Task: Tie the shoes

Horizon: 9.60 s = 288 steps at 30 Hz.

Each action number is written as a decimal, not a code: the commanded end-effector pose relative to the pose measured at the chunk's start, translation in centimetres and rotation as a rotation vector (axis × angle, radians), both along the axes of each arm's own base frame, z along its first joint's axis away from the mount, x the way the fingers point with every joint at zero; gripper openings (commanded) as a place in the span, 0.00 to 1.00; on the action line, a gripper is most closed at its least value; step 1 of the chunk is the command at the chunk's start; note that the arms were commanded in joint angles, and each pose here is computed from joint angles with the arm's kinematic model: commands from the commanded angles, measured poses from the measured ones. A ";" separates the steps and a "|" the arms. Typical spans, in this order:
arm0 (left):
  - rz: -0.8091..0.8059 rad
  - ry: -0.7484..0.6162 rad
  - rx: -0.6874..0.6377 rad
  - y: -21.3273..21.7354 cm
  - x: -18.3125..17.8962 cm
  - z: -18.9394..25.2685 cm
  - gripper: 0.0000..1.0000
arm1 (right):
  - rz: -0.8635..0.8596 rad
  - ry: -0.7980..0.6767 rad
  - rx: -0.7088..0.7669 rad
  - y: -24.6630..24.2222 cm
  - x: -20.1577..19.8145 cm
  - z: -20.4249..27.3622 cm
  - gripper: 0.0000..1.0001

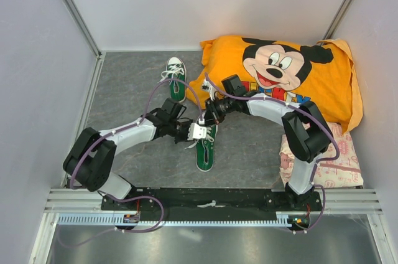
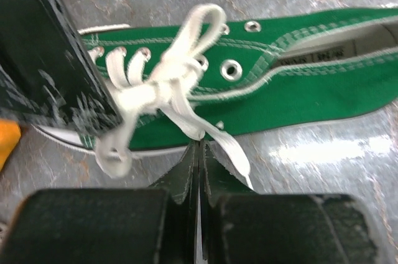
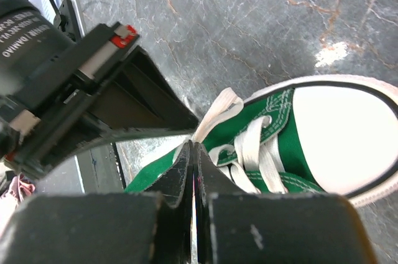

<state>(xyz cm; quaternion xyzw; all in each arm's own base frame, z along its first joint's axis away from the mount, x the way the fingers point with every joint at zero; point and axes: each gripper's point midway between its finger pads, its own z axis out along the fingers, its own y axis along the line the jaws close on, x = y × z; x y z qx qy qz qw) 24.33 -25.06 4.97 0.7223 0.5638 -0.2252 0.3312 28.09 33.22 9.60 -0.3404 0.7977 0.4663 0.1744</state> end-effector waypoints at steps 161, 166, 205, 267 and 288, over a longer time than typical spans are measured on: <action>0.882 0.901 -0.444 -2.7 5.0 5.5 0.02 | 0.158 -0.085 -0.025 -4.2 -5.9 -1.4 0.00; 0.895 0.860 -0.444 -2.2 5.6 5.3 0.02 | 0.172 -0.093 -0.041 -4.7 -6.4 -1.6 0.00; 0.986 0.767 -0.437 1.4 9.5 3.8 0.02 | 0.206 -0.079 -0.102 -7.4 -9.0 -3.0 0.00; 0.286 0.337 0.096 8.5 1.2 1.1 0.49 | 0.000 0.002 -0.050 -7.1 -3.5 0.7 0.84; 0.149 0.396 0.032 -2.4 -6.5 2.2 0.48 | -0.199 -0.052 -0.094 -12.2 -0.2 1.4 0.98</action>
